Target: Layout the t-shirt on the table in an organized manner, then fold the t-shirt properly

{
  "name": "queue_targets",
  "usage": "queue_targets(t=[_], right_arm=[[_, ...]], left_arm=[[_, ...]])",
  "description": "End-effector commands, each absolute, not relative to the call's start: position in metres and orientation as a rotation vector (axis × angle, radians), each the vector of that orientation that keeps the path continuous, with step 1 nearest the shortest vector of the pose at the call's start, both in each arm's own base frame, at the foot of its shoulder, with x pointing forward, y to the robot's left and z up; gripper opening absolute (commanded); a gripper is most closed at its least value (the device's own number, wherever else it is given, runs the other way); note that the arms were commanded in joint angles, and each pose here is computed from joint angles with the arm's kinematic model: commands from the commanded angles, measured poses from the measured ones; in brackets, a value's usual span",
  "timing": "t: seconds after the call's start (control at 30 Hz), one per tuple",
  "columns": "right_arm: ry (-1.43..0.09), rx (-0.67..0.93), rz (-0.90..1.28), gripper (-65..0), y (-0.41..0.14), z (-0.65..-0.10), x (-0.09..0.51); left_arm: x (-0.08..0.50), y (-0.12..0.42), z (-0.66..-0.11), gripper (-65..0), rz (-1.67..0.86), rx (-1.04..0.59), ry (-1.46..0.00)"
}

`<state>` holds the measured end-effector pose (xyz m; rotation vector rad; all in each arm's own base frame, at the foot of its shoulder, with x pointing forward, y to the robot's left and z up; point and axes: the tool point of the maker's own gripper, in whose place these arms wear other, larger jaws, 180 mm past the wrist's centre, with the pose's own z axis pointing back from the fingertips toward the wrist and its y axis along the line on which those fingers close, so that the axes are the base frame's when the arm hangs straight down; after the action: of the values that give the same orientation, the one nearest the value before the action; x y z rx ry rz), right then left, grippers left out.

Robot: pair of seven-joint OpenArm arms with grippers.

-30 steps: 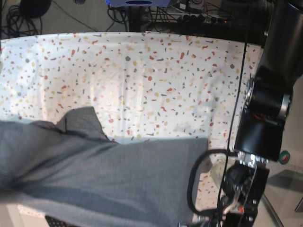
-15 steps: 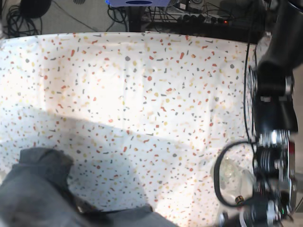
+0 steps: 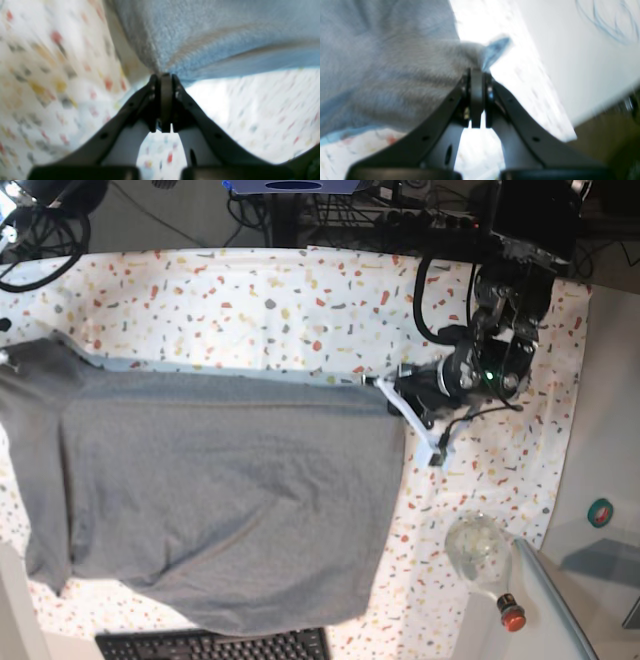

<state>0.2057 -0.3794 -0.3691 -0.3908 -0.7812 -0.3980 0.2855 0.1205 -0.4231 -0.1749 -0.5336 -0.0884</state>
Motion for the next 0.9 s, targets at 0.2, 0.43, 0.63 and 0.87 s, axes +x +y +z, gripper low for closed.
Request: queue_targets(t=[0.2,0.43,0.63,0.87], right_arm=[[-0.703,-0.405,-0.423,-65.0,-0.374,-0.389,0.158],[-0.621,-0.36,-0.444,-65.0,-0.363,-0.417,0.139],[-0.562,-0.326,-0.475,-65.0,-0.353,-0.432,0.132],[-0.568,-0.309,-0.622,-32.1,-0.352,-0.424,0.103]], left_arm=[[0.217,0.153,-0.462,-65.0,-0.128,-0.023,-0.41],[0.182,0.162,-0.482,-65.0,-0.147,0.024,-0.354],[0.182,0.164,-0.484,-65.0,-0.146,0.028,-0.356],[0.187,0.177,-0.481,-65.0,-0.108,0.047,-0.369]])
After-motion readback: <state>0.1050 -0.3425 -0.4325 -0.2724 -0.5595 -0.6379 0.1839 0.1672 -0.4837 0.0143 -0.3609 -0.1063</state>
